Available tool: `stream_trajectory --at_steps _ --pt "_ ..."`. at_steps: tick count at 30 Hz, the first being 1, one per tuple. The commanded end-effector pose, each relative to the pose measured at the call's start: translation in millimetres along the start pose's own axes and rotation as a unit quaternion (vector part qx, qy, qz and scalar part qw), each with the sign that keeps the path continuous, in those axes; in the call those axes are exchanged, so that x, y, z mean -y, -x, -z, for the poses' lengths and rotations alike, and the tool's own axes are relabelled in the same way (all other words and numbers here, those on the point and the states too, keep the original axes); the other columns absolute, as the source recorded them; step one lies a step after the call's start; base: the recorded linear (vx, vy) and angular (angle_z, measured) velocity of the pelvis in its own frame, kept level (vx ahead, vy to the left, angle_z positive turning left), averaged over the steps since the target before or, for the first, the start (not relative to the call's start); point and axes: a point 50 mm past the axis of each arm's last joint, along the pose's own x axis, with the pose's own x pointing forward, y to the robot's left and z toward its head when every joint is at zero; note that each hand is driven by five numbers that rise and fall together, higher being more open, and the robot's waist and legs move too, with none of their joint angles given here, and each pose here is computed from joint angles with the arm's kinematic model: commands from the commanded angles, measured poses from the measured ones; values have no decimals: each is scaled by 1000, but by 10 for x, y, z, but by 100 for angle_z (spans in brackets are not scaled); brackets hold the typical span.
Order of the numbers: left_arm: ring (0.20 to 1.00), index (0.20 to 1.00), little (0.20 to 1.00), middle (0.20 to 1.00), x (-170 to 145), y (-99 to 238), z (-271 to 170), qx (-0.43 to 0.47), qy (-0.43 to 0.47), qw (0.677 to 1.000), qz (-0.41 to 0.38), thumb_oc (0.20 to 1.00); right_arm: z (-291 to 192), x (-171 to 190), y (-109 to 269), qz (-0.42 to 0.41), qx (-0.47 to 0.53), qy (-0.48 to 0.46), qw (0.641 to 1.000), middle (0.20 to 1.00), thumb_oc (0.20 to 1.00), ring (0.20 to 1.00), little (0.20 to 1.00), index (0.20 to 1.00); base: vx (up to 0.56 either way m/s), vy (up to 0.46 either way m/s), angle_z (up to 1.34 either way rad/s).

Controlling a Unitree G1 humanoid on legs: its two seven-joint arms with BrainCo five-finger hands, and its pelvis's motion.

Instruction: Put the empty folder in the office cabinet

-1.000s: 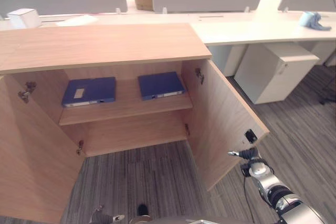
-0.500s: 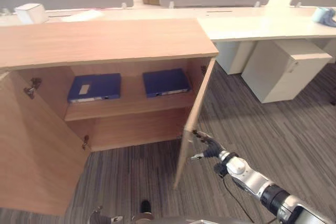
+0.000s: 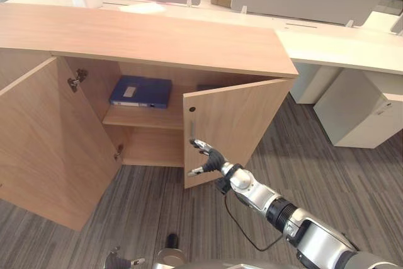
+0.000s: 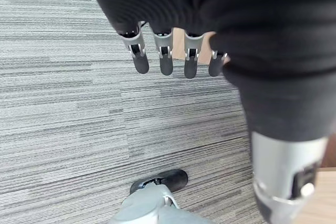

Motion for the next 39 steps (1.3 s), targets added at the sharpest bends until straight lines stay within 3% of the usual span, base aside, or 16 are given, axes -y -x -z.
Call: stream_trajectory --at_steps 1,2,4,6,8,9,10,11,12,14,19,25,39 --pt "1000 1000 1000 1000 -312 -53 -224 19 10 998 -56 1000 338 225 241 55 -48 25 997 1000 1000 1000 1000 1000 -8 -48 -7" --pt "1000 1000 1000 1000 -310 -53 -219 18 9 998 -55 1000 342 223 244 55 -49 25 997 1000 1000 1000 1000 1000 -33 -50 -5" --pt "1000 1000 1000 1000 -645 78 41 22 66 994 -90 1000 886 381 776 95 -129 -5 987 1000 1000 1000 1000 1000 -79 -78 -11" --pt "1000 1000 1000 1000 -757 111 127 5 74 991 -115 1000 1030 327 950 100 -147 -21 984 1000 1000 1000 1000 1000 -70 -96 0" --pt "1000 1000 1000 1000 -920 83 -128 38 94 985 -143 1000 1320 195 1229 98 -209 -36 972 1000 1000 1000 1000 1000 -99 -97 10" --pt "1000 1000 1000 1000 -602 130 15 -3 -454 878 154 1000 1488 357 1633 58 -258 26 964 1000 1000 1000 1000 1000 -173 -7 5" --pt "1000 1000 1000 1000 -434 207 -421 117 -553 793 226 1000 1525 396 1787 38 -270 50 961 1000 1000 1000 1000 1000 -89 24 18" --pt "1000 1000 1000 1000 -458 218 -434 115 -553 793 229 1000 1529 382 1794 38 -270 47 961 1000 1000 1000 1000 1000 -231 31 25" --pt "1000 1000 1000 1000 -660 242 214 55 18 989 -138 1000 1819 57 1969 148 -326 -47 932 1000 1000 1000 1000 1000 -190 -24 -15" --pt "1000 1000 1000 1000 -756 373 414 49 140 970 -193 1000 2000 36 2296 184 -383 -65 903 1000 1000 1000 1000 1000 -181 -26 -129" --pt "1000 1000 1000 1000 -1055 375 131 101 175 946 -254 1000 2134 -21 2411 207 -431 -99 873 1000 1000 1000 1000 1000 -175 79 101" --pt "1000 1000 1000 1000 -1181 417 -8 128 170 933 -291 1000 2104 -13 2284 223 -418 -114 873 1000 1000 1000 1000 1000 -103 172 55" --pt "1000 1000 1000 1000 -1483 538 300 55 149 922 -353 1000 1972 -129 1962 204 -374 -125 896 1000 1000 1000 1000 1000 -39 117 0"
